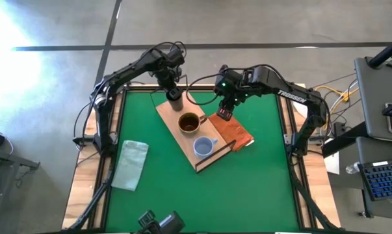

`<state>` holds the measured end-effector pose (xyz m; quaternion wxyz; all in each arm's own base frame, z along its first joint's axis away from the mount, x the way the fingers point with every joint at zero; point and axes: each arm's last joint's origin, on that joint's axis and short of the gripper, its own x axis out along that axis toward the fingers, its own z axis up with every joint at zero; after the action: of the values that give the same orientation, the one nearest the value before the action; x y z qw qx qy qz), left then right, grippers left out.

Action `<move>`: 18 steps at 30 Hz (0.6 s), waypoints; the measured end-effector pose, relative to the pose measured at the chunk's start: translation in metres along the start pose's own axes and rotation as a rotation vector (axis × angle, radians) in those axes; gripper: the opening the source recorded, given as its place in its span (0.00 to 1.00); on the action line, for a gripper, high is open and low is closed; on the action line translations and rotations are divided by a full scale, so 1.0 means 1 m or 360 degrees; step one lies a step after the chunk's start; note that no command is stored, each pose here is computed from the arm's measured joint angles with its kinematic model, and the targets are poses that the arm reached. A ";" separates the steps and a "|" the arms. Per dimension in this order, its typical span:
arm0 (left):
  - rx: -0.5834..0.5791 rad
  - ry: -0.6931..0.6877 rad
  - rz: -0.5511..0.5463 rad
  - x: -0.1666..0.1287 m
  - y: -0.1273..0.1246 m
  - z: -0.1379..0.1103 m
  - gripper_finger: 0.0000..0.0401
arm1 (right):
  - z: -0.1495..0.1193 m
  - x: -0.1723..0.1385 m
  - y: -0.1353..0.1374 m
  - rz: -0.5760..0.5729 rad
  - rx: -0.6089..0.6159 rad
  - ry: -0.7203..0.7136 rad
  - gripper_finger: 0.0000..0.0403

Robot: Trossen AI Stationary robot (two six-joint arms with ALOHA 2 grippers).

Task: Stack small to large cups/mugs on shelf
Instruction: Put the black cup on the shelf

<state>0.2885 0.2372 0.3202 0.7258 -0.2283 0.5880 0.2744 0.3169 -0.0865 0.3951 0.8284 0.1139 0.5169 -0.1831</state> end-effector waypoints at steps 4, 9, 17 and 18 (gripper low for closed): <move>-0.0001 0.0027 -0.0019 0.005 0.000 -0.001 0.00 | 0.000 0.000 0.000 0.0000 0.0000 0.0001 0.39; -0.0003 0.0014 -0.0041 0.006 -0.001 -0.001 0.00 | 0.000 0.000 0.000 -0.0003 -0.0003 -0.0001 0.39; 0.0001 0.0002 -0.0103 0.006 -0.003 0.000 0.02 | 0.000 0.000 0.000 -0.0003 -0.0030 -0.0001 0.39; 0.0001 0.0001 -0.0103 0.006 -0.003 0.000 0.04 | 0.000 0.000 0.000 -0.0004 -0.0034 -0.0001 0.39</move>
<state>0.2916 0.2361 0.3143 0.7341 -0.2470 0.5807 0.2506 0.3168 -0.0866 0.3952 0.8296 0.1044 0.5187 -0.1786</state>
